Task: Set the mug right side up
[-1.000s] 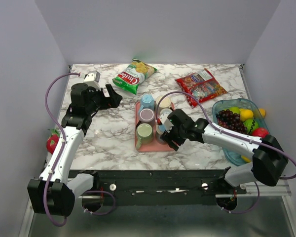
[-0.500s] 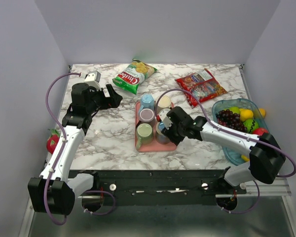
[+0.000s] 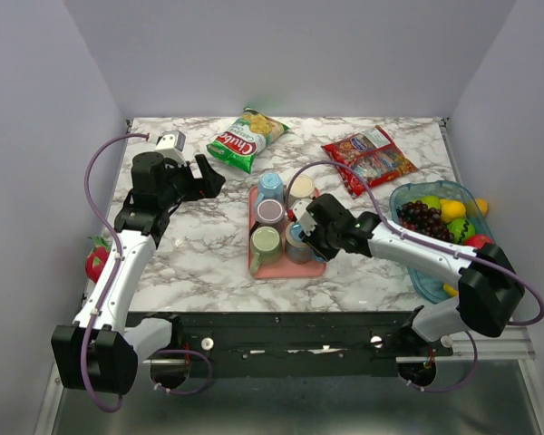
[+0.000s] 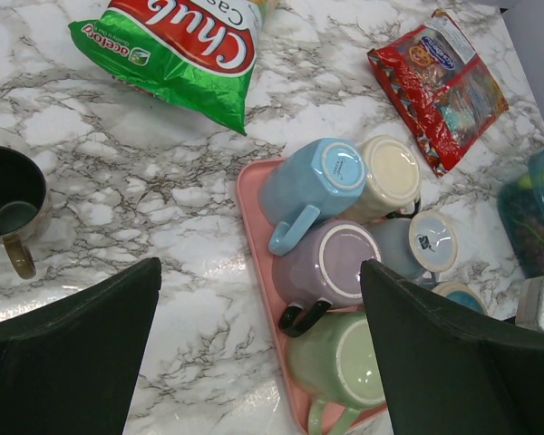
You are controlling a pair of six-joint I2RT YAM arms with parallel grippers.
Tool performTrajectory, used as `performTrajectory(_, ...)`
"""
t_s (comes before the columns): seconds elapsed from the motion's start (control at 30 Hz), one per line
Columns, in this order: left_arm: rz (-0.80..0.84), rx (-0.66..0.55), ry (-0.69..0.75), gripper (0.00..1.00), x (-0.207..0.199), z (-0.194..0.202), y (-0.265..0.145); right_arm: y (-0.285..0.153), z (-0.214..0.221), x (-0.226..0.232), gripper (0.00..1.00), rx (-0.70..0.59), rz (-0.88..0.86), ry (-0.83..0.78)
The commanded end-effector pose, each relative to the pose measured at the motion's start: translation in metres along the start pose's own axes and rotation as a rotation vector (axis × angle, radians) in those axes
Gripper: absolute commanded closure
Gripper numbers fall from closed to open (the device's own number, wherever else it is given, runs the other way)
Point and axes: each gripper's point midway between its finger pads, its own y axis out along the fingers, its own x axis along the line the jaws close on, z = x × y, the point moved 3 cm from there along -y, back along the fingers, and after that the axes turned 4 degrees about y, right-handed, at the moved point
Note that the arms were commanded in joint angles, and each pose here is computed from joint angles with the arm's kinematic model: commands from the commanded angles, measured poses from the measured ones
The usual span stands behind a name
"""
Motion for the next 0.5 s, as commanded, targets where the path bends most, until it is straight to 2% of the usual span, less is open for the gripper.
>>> performTrajectory(0.0, 0.021, 0.009, 0.005, 0.01, -0.002, 0.004, -0.003, 0.004, -0.003, -0.008, 0.99, 0.007, 0.041, 0.003)
performTrajectory(0.27, 0.071, -0.008, -0.018, 0.01, -0.014, -0.001, -0.012, -0.024, -0.026, 0.002, 0.99, -0.137, -0.023, 0.055)
performTrajectory(0.47, 0.105, -0.036, -0.028, 0.01, -0.024, -0.006, -0.024, -0.074, -0.046, -0.001, 0.99, -0.317, -0.016, 0.11)
